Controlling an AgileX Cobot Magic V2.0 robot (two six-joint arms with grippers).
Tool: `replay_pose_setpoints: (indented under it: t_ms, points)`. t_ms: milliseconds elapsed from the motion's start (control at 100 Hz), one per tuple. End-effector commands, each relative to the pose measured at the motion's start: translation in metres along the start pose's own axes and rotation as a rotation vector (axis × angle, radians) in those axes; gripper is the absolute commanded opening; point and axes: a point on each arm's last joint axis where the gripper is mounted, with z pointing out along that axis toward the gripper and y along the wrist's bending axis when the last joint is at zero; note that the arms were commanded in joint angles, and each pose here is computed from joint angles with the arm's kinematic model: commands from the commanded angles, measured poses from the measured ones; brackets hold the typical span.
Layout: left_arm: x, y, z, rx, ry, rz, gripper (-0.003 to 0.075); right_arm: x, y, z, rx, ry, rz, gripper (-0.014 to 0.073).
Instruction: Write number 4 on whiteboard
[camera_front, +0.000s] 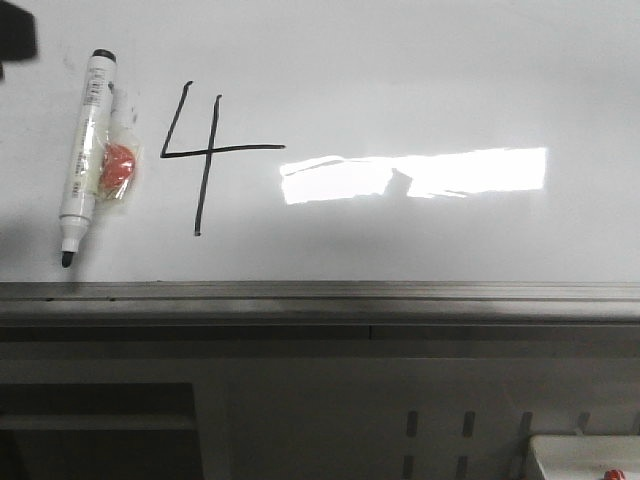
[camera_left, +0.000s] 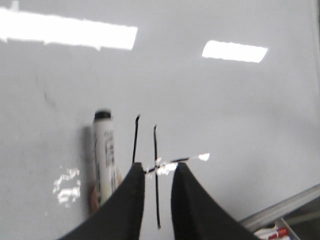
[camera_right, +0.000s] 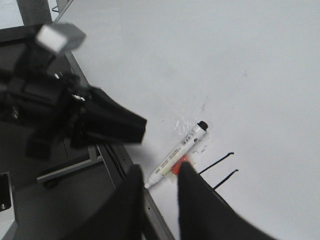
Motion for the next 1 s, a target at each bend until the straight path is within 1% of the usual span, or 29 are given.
replay_pose_setpoints:
  t_ms: [0, 50, 90, 110, 160, 290, 370, 430, 620, 990]
  points:
    - [-0.027, -0.008, -0.025, 0.049, -0.196, 0.099, -0.0020, -0.003, -0.002, -0.026, 0.063, -0.134, -0.016, -0.0060]
    - [-0.033, -0.010, -0.042, 0.075, -0.258, 0.138, -0.0020, 0.011, 0.001, -0.035, 0.074, -0.145, -0.015, -0.0060]
    - [-0.033, -0.011, -0.052, 0.088, -0.283, 0.185, -0.0020, 0.019, 0.002, -0.046, 0.086, -0.174, -0.015, -0.0060]
    - [-0.034, -0.011, -0.061, 0.096, -0.308, 0.207, -0.0020, 0.028, 0.004, -0.050, 0.091, -0.176, -0.014, -0.0060]
    - [-0.030, -0.010, -0.070, 0.102, -0.322, 0.251, -0.0020, 0.039, 0.006, -0.062, 0.105, -0.207, -0.015, -0.0062]
    - [-0.017, -0.005, -0.096, 0.118, -0.393, 0.290, -0.0020, 0.081, 0.014, -0.087, 0.127, -0.254, -0.016, -0.0062]
    - [-0.009, -0.002, -0.105, 0.116, -0.436, 0.346, -0.0020, 0.098, 0.017, -0.098, 0.138, -0.288, -0.017, -0.0062]
    - [-0.007, -0.001, -0.110, 0.119, -0.461, 0.349, -0.0020, 0.109, 0.020, -0.106, 0.141, -0.309, -0.019, -0.0062]
    - [-0.005, 0.000, -0.114, 0.124, -0.487, 0.343, -0.0020, 0.124, 0.024, -0.118, 0.143, -0.353, -0.024, -0.0066]
    - [-0.005, 0.000, -0.114, 0.124, -0.487, 0.343, -0.0020, 0.123, 0.023, -0.120, 0.148, -0.368, -0.024, -0.0066]
